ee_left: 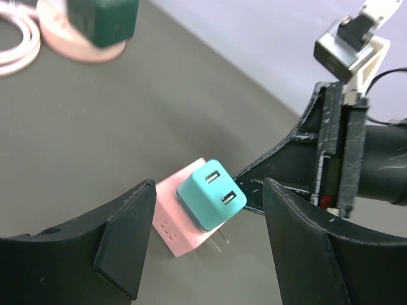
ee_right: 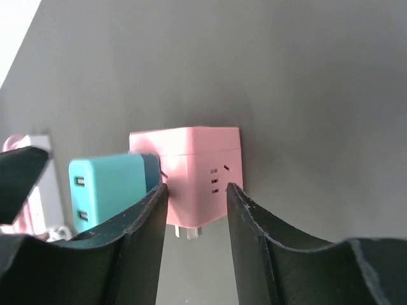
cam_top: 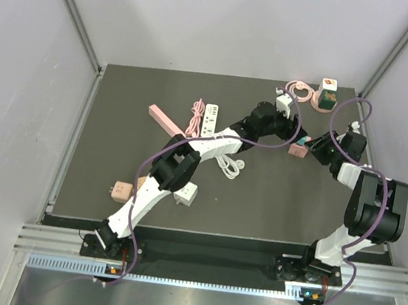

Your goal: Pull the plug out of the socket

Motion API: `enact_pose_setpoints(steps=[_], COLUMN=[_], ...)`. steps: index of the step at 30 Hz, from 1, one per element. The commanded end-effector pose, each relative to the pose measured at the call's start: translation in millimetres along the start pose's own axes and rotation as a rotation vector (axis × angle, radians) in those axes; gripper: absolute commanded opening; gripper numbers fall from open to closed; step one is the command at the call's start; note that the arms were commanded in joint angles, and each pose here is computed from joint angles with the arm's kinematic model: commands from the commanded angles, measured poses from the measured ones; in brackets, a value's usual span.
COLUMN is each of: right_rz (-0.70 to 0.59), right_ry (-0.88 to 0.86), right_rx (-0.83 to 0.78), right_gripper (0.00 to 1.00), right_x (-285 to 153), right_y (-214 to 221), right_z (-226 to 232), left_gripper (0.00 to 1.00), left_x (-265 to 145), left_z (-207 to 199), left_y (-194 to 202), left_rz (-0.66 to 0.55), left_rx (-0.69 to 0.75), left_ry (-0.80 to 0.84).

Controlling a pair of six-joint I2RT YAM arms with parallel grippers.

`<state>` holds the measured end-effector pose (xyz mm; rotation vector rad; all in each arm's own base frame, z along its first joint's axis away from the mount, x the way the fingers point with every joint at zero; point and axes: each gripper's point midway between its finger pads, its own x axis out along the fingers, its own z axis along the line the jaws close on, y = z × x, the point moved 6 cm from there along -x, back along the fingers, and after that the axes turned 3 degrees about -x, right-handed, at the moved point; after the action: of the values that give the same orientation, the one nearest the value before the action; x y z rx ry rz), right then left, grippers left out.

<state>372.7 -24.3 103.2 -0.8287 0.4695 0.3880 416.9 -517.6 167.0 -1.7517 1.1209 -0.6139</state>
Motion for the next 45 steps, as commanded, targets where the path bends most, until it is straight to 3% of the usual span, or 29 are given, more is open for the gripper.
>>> enact_pose_setpoints(steps=[1,6,9,15,20,30,38,45], right_rz=[0.001,0.030,0.036,-0.081,-0.119,-0.096,-0.108,-0.082], right_ry=[-0.152,-0.215,-0.136,0.000,-0.036,-0.217,-0.270,-0.301], right_rx=[0.025,0.076,0.081,0.072,0.092,0.111,0.119,0.121], right_gripper=[0.42,0.44,0.47,0.56,0.58,0.31,0.24,0.10], right_x=[3,-6,-15,-45,-47,-23,-21,-13], right_y=[2,8,4,-13,-13,-12,-11,-6], right_z=[16,25,17,-10,-15,4,12,20], left_gripper=[0.73,0.75,0.75,0.73,0.70,0.56,0.50,0.49], left_x=[2,-4,-4,-4,-4,1,3,7], left_z=[-7,-4,-5,-3,-3,-4,-5,-9], left_y=[-6,-6,-7,-1,7,16,24,25], left_rz=[0.001,0.022,0.019,0.039,0.065,0.072,0.086,0.084], left_rx=[0.076,0.107,0.114,0.134,0.146,0.157,0.155,0.157], left_ry=[-0.043,-0.078,-0.074,-0.071,-0.052,-0.033,-0.022,-0.002])
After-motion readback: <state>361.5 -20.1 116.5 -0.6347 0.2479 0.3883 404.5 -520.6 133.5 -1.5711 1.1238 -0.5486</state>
